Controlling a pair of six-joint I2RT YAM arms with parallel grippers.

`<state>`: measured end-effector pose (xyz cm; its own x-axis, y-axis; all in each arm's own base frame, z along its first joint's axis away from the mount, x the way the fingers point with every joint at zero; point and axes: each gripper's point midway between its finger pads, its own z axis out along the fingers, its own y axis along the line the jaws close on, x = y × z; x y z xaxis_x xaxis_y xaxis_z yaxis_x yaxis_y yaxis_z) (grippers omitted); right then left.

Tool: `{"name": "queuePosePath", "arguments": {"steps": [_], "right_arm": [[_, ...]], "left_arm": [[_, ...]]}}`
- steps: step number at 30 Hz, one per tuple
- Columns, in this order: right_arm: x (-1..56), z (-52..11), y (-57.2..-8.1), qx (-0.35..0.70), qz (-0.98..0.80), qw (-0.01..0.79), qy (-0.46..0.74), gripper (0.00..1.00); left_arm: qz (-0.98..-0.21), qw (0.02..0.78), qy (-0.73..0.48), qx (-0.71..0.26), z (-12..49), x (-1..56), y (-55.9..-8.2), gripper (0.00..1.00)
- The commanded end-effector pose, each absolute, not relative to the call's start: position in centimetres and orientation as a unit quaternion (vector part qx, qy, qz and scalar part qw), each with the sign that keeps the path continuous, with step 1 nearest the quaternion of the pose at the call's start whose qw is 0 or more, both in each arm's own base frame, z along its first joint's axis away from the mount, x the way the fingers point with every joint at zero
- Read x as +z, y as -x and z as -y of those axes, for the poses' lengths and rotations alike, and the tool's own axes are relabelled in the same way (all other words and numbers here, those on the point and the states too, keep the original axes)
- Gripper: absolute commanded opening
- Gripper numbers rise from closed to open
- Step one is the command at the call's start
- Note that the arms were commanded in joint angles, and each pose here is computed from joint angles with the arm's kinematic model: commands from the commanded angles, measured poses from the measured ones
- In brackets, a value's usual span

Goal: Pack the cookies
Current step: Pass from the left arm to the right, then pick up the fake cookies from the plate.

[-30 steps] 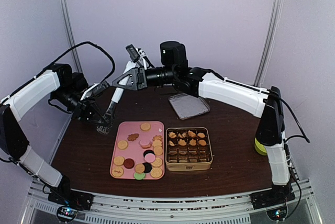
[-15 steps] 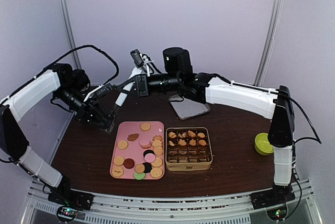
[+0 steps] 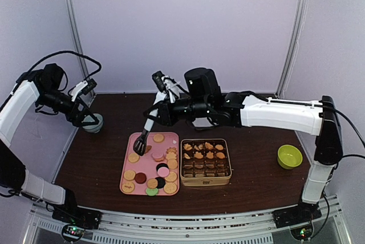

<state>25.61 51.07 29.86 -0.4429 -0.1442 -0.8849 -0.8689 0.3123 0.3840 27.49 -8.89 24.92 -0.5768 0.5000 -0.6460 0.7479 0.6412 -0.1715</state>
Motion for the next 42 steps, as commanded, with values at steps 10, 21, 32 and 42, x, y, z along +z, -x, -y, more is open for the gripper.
{"name": "queuePosePath", "arguments": {"steps": [10,21,32,42], "right_arm": [[26.8,-52.3,-25.3,0.331,-0.74,0.456,0.368,0.27],[25.2,-50.4,-24.7,0.288,-0.75,0.475,0.358,0.29],[23.7,-49.8,-23.3,0.297,-0.757,0.472,0.341,0.34],[22.8,-49.4,-23.1,0.29,-0.758,0.479,0.334,0.41]], "left_arm": [[-0.909,0.339,-0.242,0.02,0.0,24.6,-31.0,0.98],[-0.903,0.322,-0.273,-0.077,3.1,22.4,-30.0,0.98],[-0.891,0.321,-0.295,-0.125,4.8,21.8,-29.2,0.98],[-0.889,0.315,-0.298,-0.145,5.4,21.7,-28.9,0.98]]}}
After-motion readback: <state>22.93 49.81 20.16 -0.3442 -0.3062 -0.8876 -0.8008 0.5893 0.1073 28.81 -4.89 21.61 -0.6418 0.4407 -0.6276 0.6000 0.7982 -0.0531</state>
